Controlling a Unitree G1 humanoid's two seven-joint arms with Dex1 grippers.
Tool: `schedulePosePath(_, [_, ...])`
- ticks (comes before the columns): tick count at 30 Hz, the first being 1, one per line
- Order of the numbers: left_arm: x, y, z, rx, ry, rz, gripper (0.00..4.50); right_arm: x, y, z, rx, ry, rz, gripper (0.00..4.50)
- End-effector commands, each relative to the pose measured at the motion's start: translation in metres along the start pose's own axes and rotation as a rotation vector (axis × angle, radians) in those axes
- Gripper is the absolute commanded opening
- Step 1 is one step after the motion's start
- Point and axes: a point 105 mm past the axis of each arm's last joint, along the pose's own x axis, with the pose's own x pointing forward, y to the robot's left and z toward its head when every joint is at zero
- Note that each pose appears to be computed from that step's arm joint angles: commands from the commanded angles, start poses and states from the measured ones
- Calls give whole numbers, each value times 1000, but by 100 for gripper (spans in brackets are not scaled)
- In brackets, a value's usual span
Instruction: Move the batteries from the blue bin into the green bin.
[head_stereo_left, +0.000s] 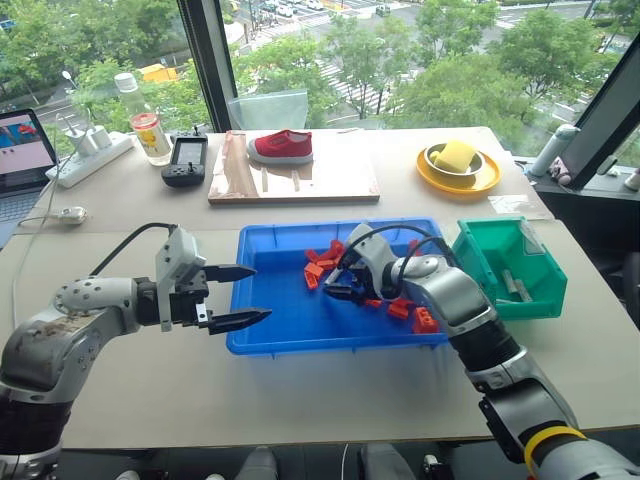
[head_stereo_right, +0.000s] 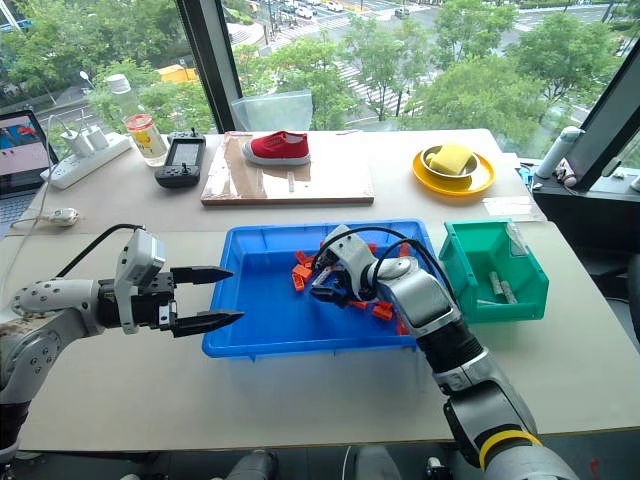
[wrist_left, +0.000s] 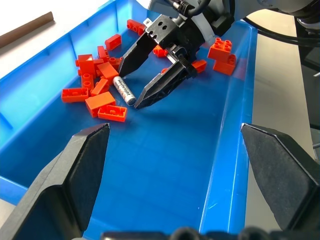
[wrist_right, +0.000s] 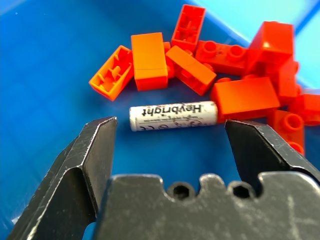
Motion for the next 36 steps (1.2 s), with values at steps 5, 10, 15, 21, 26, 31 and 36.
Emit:
schedulePosePath(5, [-1, -2, 11, 43, -26, -3, 450, 8, -1, 7, -31, -25, -8, 401])
schedulePosePath(10, [-1, -2, 11, 44, -27, -4, 450, 10, 1, 8, -26, -32, 1, 401])
schedulePosePath(15, [-1, -1, 12, 45, -27, -4, 450, 9, 1, 7, -15, -27, 7, 350])
schedulePosePath(21, [0, -1, 12, 45, -29, -7, 450, 2, -2, 12, -29, -30, -1, 252])
schedulePosePath(26, [0, -1, 12, 45, -30, -10, 450, -30, -15, 40, -62, -104, -60, 252])
schedulePosePath(31, [0, -3, 15, 51, -31, -15, 450, -122, -37, 96, -76, -304, -168, 252])
schedulePosePath(36, [3, -7, 18, 73, -33, -33, 450, -199, -99, 70, -54, -172, -531, 252])
